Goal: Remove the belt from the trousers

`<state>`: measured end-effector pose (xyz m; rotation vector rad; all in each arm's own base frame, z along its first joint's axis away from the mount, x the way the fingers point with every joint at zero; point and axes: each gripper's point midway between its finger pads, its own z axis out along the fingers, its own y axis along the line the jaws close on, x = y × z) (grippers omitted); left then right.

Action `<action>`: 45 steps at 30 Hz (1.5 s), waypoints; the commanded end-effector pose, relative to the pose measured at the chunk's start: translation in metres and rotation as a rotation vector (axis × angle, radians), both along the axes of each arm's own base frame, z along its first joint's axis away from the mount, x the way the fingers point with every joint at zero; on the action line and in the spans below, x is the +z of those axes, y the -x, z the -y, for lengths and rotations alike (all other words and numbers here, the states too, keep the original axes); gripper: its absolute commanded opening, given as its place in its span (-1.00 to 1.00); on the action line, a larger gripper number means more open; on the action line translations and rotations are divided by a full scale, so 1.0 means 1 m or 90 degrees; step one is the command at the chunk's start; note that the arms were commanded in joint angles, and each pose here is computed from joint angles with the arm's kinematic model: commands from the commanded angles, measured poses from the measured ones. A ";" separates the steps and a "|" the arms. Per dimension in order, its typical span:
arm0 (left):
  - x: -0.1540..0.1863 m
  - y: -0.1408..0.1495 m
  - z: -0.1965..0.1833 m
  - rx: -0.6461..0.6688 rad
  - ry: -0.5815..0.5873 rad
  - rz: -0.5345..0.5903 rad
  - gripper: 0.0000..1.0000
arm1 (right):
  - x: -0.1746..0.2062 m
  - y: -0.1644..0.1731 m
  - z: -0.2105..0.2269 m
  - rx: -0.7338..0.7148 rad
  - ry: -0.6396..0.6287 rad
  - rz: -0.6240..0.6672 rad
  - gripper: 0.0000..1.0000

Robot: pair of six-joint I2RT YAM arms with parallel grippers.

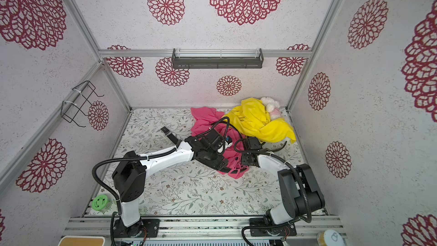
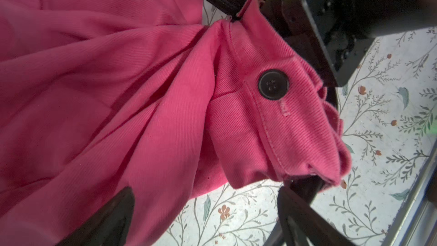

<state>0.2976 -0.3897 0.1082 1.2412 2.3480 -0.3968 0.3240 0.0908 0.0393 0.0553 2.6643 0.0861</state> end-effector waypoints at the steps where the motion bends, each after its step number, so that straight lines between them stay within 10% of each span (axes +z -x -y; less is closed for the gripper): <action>1: -0.003 0.016 0.005 -0.064 0.011 -0.044 0.79 | 0.001 0.009 -0.006 0.018 -0.011 -0.009 -0.19; 24: -0.003 0.054 0.002 -0.135 0.030 -0.130 0.56 | 0.002 0.009 -0.007 0.025 -0.013 -0.005 -0.14; 29: -0.031 0.054 -0.009 -0.115 -0.024 -0.126 0.23 | 0.004 0.007 -0.008 0.023 -0.017 0.000 -0.14; 34: -0.037 0.043 -0.022 -0.060 -0.058 -0.063 -0.97 | 0.002 0.006 -0.007 0.023 -0.015 -0.002 -0.08; 45: 0.060 0.039 -0.113 0.054 -0.095 0.191 -1.00 | 0.015 -0.015 0.013 0.010 0.047 0.012 0.04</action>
